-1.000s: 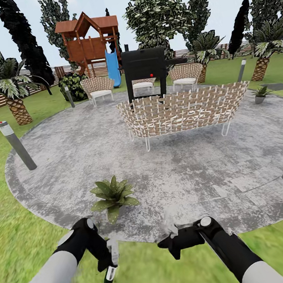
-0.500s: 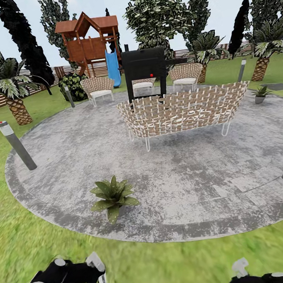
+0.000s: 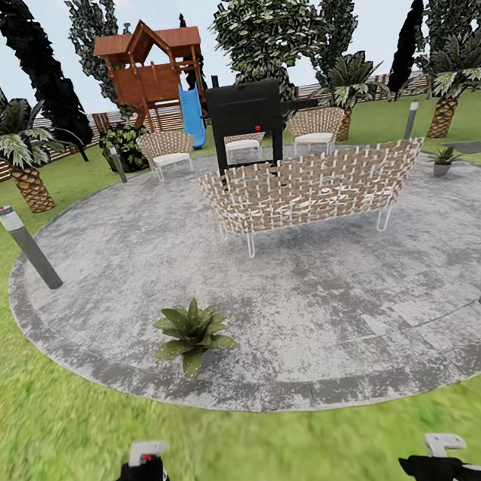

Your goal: Pick up the pesticide atomizer in the garden and spray insectifuge to fully cover both potted plants in the garden.

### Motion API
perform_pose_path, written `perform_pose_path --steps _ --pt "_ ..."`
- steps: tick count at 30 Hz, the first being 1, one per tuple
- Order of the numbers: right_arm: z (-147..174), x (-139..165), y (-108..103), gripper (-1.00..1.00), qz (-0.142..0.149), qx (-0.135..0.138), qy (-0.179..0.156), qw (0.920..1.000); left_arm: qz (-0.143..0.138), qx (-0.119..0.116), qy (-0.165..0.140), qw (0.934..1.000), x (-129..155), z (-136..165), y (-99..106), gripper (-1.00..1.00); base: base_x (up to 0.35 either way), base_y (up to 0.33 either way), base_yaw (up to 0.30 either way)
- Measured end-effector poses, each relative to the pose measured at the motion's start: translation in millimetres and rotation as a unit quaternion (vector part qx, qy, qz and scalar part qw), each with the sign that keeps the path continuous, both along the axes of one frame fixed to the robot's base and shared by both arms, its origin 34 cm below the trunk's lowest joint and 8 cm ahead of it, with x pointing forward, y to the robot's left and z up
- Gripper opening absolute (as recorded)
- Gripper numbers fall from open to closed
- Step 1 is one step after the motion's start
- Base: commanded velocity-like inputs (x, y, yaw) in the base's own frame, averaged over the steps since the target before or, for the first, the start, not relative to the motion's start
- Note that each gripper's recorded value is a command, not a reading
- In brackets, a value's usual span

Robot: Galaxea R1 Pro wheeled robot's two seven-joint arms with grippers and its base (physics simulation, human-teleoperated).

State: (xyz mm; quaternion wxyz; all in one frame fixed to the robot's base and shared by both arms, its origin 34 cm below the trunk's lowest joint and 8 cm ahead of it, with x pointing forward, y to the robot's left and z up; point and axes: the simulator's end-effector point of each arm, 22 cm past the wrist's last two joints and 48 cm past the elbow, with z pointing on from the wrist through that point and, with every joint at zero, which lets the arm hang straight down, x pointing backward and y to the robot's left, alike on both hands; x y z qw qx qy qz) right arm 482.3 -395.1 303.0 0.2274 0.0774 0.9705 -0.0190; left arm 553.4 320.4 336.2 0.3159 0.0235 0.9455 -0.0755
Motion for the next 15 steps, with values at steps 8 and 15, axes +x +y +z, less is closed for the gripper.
perform_pose_path --steps 8,15 --pt "-4.7 -9.9 0.9 1.0 0.0 -0.001 0.012 0.9999 0.047 -0.023 -0.007 0.9986 1.3 1.2 2.7 -1.0 0.0 0.0 0.0" --pt "-8.2 -9.8 20.2 1.0 0.005 0.011 0.013 0.9998 0.052 -0.026 -0.001 0.9983 -9.1 -4.1 3.3 -1.0 0.0 0.0 0.0"
